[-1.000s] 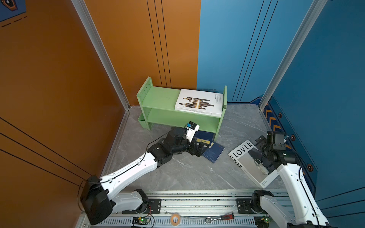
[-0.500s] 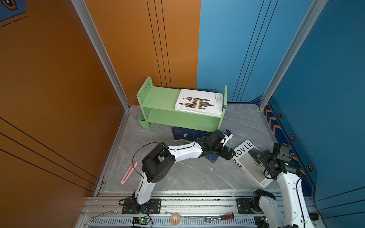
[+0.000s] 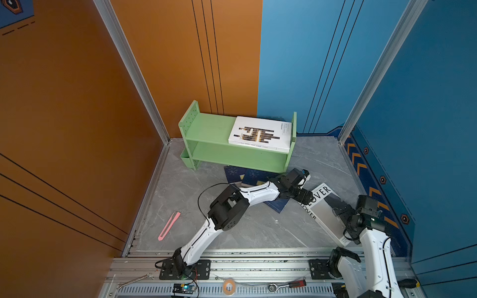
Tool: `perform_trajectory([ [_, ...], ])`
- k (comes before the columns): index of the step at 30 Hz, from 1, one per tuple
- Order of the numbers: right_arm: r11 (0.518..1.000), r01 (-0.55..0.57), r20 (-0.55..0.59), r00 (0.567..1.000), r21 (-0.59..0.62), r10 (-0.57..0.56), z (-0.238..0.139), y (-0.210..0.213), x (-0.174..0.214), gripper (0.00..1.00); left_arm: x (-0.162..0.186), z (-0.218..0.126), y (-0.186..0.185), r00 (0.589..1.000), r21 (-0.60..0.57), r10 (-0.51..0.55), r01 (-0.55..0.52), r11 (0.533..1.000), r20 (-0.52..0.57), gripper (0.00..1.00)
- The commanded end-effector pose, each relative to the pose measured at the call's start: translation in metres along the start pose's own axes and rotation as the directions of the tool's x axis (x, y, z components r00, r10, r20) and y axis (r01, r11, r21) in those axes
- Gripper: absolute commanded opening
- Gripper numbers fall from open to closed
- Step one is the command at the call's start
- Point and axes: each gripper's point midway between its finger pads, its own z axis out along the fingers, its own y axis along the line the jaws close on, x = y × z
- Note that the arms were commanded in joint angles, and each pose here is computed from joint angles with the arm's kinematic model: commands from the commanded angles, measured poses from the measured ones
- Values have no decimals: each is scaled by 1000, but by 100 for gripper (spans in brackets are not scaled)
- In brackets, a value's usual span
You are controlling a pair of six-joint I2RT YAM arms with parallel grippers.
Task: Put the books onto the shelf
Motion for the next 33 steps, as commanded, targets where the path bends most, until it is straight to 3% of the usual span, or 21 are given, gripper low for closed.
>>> perform_trajectory([
  [1,1000,1,-52,999,9,0,7,-6,13,100,16,5,-17,996,57,-30,34,998,-79,82],
  [5,1000,-14,-65,998,-1,14,13,-6,17,100,15,2,-30,996,121,-21,32,992,-91,72],
  [16,998,-46,-95,995,-51,41,25,1,27,100,13,-20,-69,993,256,57,-29,966,-103,31],
  [24,995,-55,-98,994,-83,47,27,6,28,100,2,-48,-92,992,310,105,-78,948,-69,11],
  [30,990,-58,-93,995,-127,47,23,15,26,100,-5,-73,-113,990,371,129,-102,923,-49,1],
  [33,983,-53,-75,996,-176,41,15,25,20,100,-11,-90,-120,989,373,143,-123,920,-27,0],
])
